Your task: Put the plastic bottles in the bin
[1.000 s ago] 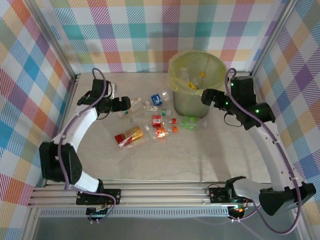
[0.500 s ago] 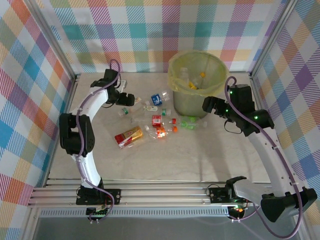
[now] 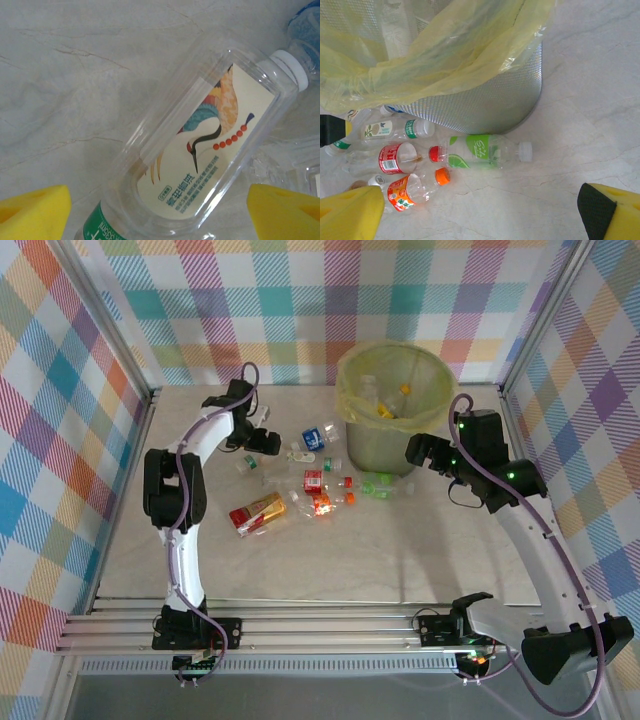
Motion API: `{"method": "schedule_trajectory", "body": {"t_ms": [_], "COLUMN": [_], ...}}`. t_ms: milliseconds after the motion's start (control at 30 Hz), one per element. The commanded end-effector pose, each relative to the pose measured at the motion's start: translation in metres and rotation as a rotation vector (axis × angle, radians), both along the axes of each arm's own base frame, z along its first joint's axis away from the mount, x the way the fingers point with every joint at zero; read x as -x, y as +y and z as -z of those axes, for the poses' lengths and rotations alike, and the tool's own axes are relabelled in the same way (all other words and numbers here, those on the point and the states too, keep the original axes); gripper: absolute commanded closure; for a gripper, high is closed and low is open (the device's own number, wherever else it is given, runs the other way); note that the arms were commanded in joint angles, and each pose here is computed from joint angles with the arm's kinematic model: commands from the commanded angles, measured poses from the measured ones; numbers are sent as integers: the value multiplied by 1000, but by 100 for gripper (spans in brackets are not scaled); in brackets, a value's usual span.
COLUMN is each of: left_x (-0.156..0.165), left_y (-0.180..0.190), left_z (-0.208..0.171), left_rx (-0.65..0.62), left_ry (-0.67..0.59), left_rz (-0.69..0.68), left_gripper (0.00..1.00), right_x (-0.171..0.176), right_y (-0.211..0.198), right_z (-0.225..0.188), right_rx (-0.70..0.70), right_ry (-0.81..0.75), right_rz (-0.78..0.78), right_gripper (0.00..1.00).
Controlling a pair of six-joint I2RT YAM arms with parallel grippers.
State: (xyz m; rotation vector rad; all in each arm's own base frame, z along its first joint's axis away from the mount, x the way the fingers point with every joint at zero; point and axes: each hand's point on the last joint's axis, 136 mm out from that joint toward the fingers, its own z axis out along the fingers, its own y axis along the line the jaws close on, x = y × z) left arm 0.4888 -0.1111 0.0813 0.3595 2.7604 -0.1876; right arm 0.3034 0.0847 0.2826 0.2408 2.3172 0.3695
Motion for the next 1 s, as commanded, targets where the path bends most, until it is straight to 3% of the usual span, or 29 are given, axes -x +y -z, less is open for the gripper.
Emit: {"method": "schedule_trajectory", "body": {"t_ms": [0,567,800,967], "left_x": [-3,-22,-24,-27], "left_y": [-2,3,10,15], "left_z": [3,33,37,19], "left_rx": [-18,-47,-88,-114], "left_ry": [16,58,52,8], "left_rz": [13,-67,-84,-88], "left_gripper": [9,19,28,41], "right_x": [-3,-10,-10,-11], "right_y": [-2,1,1,5], "right_z": [-1,4,8,7], "right_rx": [1,7,8,-12], "right_ry": [-13,7,18,17], "right_rz": [15,8,7,-4], "right_gripper": [0,0,0,0]}}
